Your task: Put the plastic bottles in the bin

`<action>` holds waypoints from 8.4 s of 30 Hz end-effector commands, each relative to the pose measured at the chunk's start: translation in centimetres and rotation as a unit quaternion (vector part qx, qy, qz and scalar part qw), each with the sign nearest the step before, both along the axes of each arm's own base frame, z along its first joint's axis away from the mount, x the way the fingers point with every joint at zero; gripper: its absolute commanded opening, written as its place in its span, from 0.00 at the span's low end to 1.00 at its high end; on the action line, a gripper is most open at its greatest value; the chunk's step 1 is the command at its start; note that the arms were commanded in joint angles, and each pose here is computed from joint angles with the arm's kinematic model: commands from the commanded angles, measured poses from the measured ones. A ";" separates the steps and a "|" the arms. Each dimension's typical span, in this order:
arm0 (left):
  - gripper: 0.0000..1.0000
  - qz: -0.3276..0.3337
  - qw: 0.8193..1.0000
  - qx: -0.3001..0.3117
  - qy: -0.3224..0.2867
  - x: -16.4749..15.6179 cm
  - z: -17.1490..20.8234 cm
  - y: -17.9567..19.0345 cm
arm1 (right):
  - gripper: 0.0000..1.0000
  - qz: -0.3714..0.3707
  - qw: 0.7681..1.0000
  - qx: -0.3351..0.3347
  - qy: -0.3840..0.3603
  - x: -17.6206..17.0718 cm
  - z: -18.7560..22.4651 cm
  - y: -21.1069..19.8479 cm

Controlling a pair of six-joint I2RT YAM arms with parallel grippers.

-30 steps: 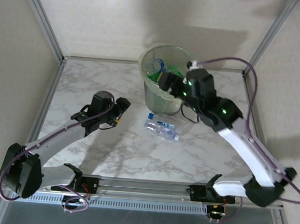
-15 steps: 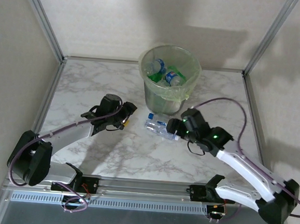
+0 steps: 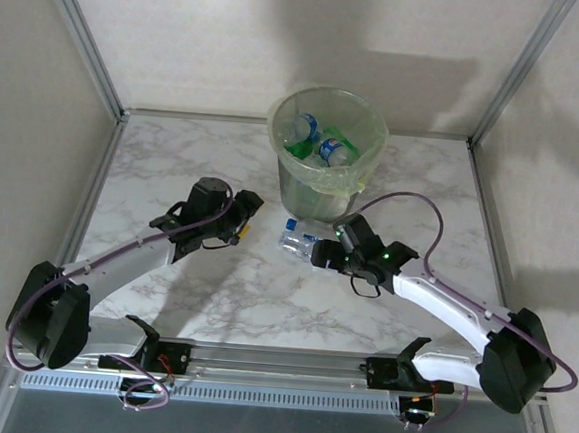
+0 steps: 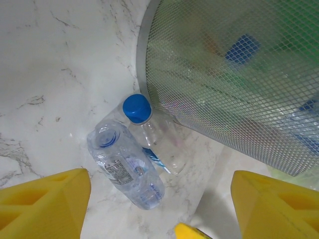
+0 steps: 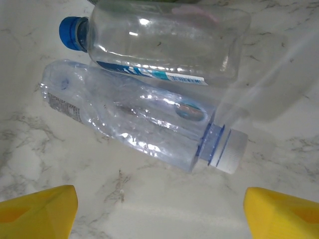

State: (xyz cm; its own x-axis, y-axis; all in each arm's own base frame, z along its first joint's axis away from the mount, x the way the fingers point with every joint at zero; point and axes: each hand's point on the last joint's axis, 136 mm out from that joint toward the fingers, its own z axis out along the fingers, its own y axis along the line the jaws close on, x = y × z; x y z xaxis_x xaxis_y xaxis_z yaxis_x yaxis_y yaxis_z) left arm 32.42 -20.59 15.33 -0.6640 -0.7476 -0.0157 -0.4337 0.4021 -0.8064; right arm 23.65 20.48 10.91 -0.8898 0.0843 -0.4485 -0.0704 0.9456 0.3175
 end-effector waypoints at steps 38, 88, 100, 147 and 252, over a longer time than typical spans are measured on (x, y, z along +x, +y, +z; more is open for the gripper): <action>0.75 0.051 0.999 0.005 0.000 -1.4 -1.0 3.0 | 0.83 0.148 0.986 -0.072 0.020 0.0 -4.1 6.2; 0.74 0.045 0.996 0.072 -0.041 0.7 2.4 4.4 | 0.53 0.137 0.974 -0.089 -0.159 -2.9 14.2 11.6; 0.74 0.034 0.993 0.095 -0.064 1.2 4.9 3.3 | 0.54 0.067 0.967 -0.024 -0.245 3.6 27.8 7.9; 0.76 0.031 0.994 0.089 -0.048 1.1 2.9 3.3 | 0.80 -0.033 0.985 0.006 -0.172 20.2 24.3 5.0; 0.76 0.038 0.996 0.067 -0.044 1.1 2.0 4.2 | 0.90 0.034 0.997 -0.065 -0.035 3.5 -3.8 2.1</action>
State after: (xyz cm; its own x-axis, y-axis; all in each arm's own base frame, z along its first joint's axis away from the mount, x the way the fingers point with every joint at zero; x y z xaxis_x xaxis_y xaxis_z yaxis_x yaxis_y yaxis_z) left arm 33.09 -16.76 16.95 -0.6125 -0.7719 -0.1701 -0.3967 0.4863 -0.7785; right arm 26.44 23.32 6.68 -0.8835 0.0520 -0.4655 -0.1170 0.9378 0.3268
